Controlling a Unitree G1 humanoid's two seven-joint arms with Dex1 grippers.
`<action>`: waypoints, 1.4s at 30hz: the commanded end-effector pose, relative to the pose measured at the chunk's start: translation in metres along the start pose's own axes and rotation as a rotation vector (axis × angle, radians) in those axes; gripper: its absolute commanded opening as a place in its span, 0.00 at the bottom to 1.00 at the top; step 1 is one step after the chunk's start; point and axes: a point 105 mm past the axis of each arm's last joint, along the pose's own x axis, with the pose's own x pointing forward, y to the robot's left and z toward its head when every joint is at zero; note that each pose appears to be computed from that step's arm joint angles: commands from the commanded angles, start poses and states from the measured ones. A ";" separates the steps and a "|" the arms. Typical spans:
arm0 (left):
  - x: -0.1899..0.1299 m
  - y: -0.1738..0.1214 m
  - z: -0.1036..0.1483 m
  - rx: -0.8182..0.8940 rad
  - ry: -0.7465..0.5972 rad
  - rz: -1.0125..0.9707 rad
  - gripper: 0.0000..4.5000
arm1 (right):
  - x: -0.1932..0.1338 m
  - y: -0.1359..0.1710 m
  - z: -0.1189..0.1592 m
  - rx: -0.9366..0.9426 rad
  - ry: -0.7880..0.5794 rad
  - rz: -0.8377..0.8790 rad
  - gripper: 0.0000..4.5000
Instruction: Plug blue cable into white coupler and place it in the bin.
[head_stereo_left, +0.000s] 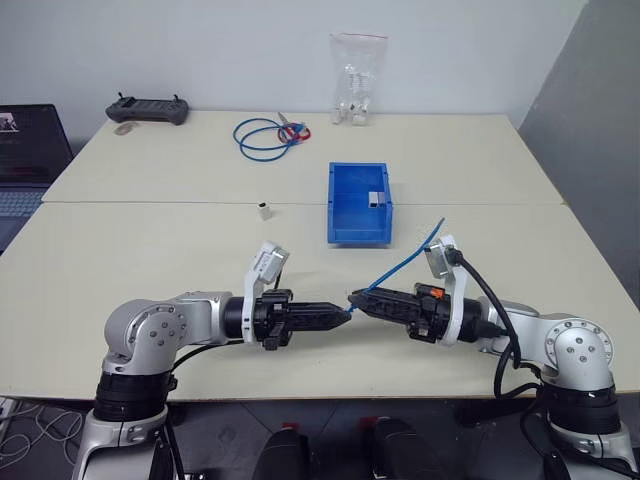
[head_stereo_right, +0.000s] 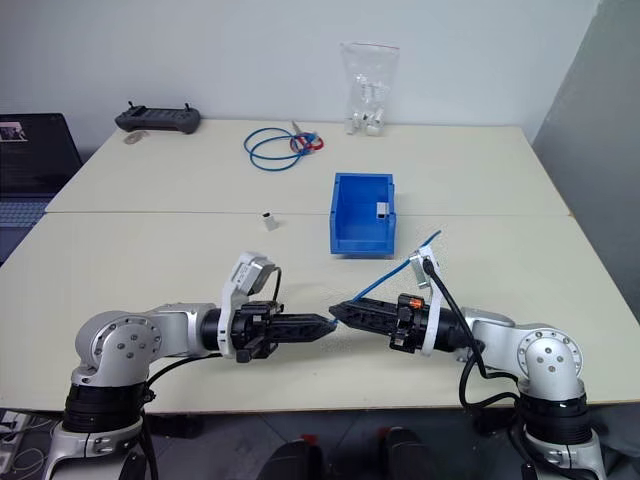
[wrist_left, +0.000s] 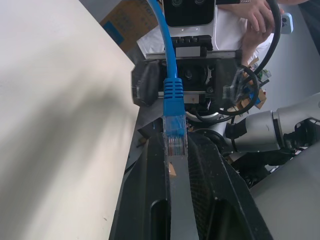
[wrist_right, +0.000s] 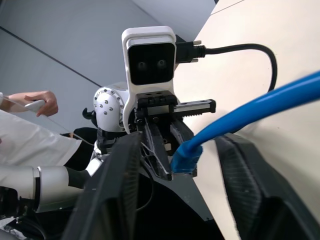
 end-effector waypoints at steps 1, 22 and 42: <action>0.002 -0.005 0.006 0.048 -0.002 -0.024 0.05 | 0.000 0.009 0.004 -0.022 -0.008 0.031 0.31; -0.016 0.010 0.020 0.245 -0.029 0.150 0.55 | -0.006 -0.023 0.034 -0.078 -0.164 -0.212 0.02; -0.069 0.181 0.087 0.512 -0.413 1.549 0.99 | -0.041 -0.058 0.062 -0.161 -0.281 -0.464 0.02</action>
